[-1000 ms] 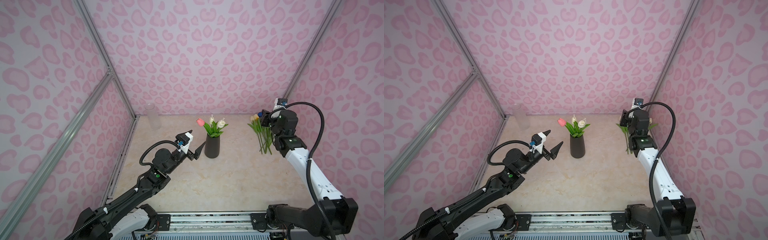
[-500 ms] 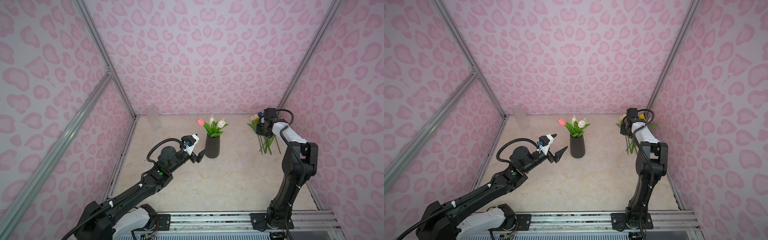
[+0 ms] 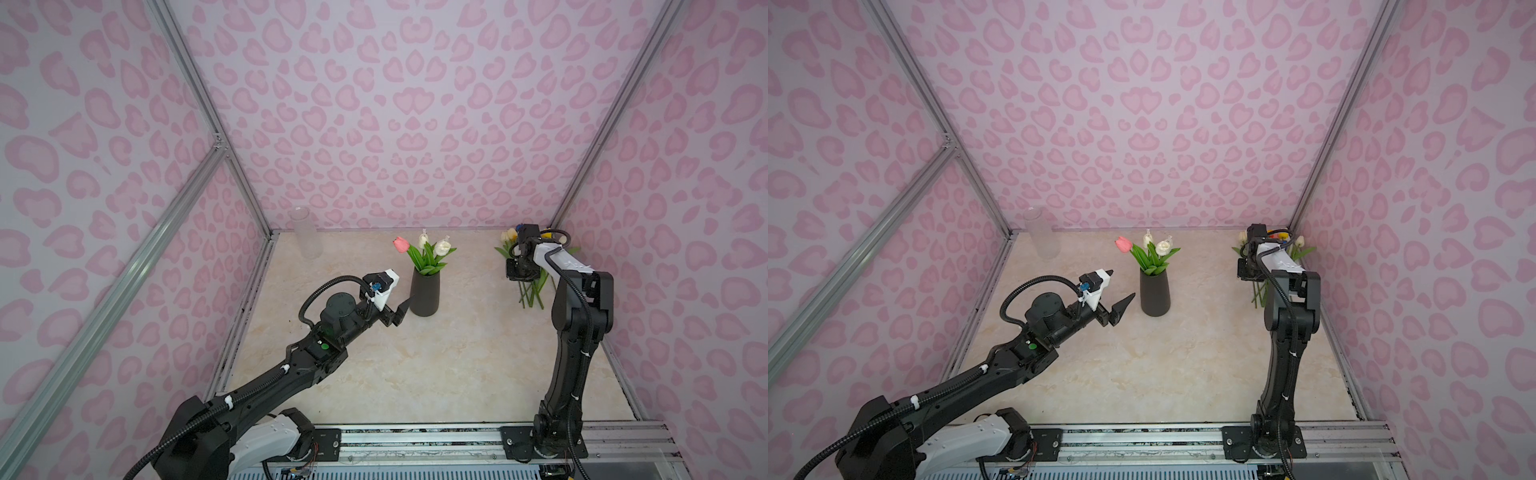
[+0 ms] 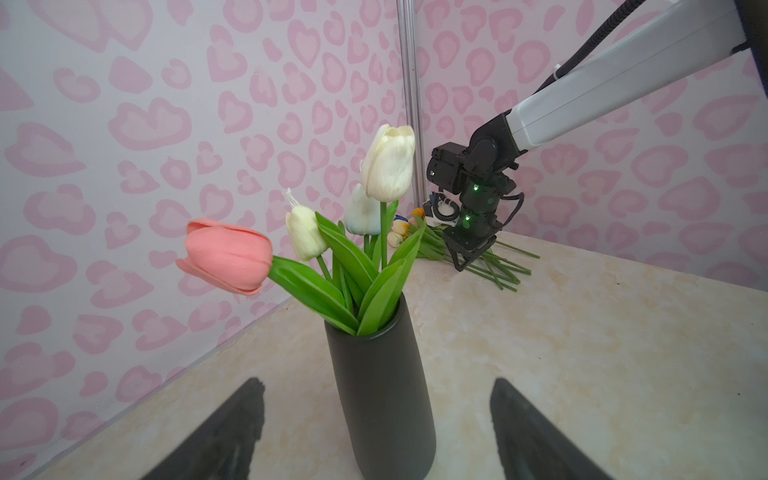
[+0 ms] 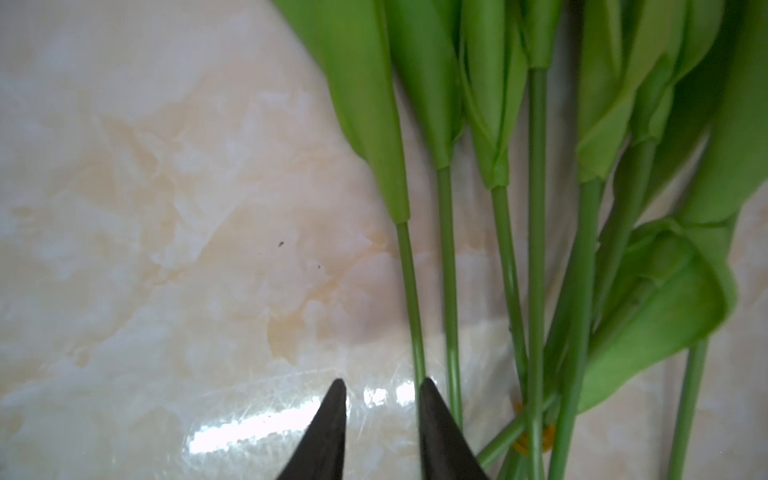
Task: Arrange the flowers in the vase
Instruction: 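Lower the right gripper onto the pile and close on a cream tulip stem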
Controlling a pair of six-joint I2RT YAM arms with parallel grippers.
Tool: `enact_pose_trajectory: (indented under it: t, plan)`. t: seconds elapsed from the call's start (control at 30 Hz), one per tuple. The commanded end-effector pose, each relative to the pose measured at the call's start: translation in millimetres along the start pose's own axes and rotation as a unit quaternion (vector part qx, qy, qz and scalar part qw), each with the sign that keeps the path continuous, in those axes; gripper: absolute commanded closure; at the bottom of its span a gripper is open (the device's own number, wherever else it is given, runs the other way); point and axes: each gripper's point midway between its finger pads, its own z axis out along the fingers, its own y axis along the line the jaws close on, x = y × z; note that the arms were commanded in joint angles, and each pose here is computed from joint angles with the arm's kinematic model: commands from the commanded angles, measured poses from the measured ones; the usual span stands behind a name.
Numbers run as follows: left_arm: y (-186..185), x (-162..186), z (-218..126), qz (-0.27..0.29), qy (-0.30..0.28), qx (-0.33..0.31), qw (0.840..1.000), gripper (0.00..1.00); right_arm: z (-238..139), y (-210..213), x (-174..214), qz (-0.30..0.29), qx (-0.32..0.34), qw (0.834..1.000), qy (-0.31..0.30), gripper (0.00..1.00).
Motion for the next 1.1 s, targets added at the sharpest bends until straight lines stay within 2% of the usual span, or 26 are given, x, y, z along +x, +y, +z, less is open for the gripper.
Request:
enact_pose_trajectory:
  t: [0.0,0.3,0.47,0.67,0.9,1.07]
  plan:
    - [2.3,-8.9,-2.0,0.004,-0.013,-0.006,1.0,0.14,11.1,-4.1,3.6,0.003,-0.002,1.0,0.012,0.7]
    - [5.1,-7.5,-10.3,0.003,-0.011,-0.017,1.0,0.13,25.7,-0.4,3.2,-0.008,-0.017,0.999,0.03,0.76]
    - [4.6,-6.5,-10.8,0.003,-0.01,-0.016,1.0,0.13,32.2,3.2,3.9,-0.007,-0.021,0.999,0.034,0.89]
    - [5.0,-6.8,-8.5,0.001,-0.009,-0.016,1.0,0.13,25.8,15.4,1.8,-0.03,-0.021,0.999,0.026,0.96]
    - [6.0,-8.4,-6.3,0.0,-0.012,-0.018,1.0,0.13,-3.8,51.7,-1.2,-0.076,-0.042,0.996,-0.003,0.99]
    - [14.2,-7.7,-10.2,-0.002,-0.008,-0.043,0.999,0.13,-27.0,63.9,0.4,-0.076,-0.066,0.995,-0.028,1.0]
